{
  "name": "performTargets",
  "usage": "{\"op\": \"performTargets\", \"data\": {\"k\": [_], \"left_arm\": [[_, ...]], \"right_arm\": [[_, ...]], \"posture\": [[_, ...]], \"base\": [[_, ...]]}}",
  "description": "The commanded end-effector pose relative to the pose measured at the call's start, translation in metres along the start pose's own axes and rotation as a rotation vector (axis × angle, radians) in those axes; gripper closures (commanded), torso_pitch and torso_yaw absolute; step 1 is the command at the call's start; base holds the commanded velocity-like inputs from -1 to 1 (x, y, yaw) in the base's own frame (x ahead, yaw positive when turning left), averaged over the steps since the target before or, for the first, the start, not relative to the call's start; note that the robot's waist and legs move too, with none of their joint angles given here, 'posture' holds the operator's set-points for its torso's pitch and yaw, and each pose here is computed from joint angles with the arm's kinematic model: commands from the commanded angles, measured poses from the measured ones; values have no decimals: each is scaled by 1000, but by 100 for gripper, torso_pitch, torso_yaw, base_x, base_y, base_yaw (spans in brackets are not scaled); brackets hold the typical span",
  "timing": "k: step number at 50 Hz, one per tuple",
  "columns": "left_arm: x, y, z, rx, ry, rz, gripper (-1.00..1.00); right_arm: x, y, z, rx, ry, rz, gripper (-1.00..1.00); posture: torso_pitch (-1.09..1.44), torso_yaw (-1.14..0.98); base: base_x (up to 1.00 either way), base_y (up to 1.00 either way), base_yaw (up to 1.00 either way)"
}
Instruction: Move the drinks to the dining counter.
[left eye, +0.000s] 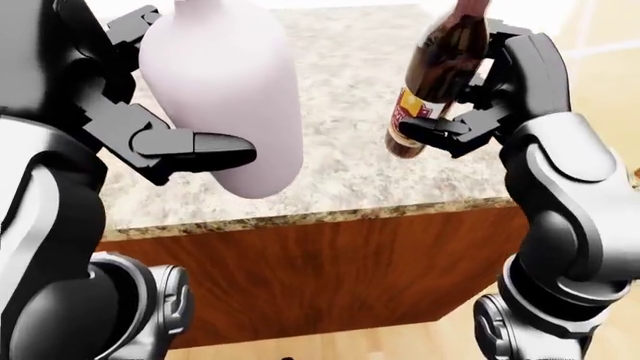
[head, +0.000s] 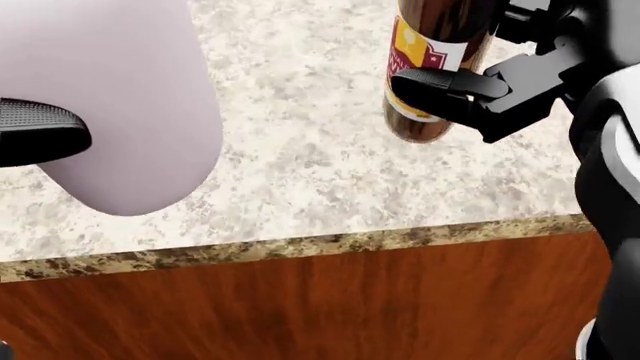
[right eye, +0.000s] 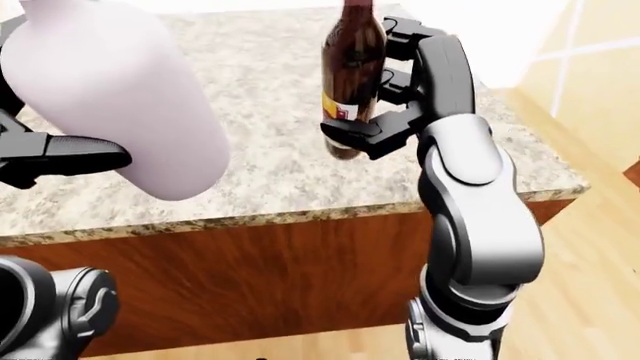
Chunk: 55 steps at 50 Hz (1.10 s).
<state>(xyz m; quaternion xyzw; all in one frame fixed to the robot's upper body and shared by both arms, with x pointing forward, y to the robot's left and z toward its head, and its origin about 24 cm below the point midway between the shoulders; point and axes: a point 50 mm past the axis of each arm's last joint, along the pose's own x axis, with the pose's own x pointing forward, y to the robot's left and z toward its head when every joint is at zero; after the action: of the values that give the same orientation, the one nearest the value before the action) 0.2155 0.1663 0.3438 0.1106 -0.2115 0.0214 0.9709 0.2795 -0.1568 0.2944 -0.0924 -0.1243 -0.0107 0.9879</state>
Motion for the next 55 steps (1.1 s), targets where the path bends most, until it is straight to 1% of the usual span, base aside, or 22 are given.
{"op": "performTargets", "data": {"k": [1,11,12,15,25,27,33,45,55], "left_arm": [[-2,6,10,2,-67,47,100],[-3,8,12,3,-68,49,100],[1,5,9,12,-59,43,100],[2,3,9,16,-61,41,100],[3,-4,2,29,-58,33,100],[4,-4,-1,30,-53,37,100],[11,-8,-12,58,-47,52,100],[23,-8,-37,73,-1,79,100],[34,-8,-55,82,37,89,100]], "right_arm": [[-7,-1,27,4,-168,-5,100],[-7,-2,29,4,-168,-10,100],[-6,-4,31,-1,-169,-13,100],[-6,-4,33,-2,-171,-12,100],[-9,-5,38,-5,-179,-14,100],[-9,-5,38,-5,-180,-14,100],[-9,-5,39,-3,-182,-17,100],[-9,-5,37,-3,-180,-16,100],[-8,-4,36,-3,-178,-16,100]], "posture": [[0,0],[0,0],[0,0],[0,0],[0,0],[0,0],[0,0],[0,0],[0,0]], "base": [[0,0,0],[0,0,0],[0,0,0],[0,0,0],[0,0,0],[0,0,0],[0,0,0],[0,0,0],[0,0,0]]}}
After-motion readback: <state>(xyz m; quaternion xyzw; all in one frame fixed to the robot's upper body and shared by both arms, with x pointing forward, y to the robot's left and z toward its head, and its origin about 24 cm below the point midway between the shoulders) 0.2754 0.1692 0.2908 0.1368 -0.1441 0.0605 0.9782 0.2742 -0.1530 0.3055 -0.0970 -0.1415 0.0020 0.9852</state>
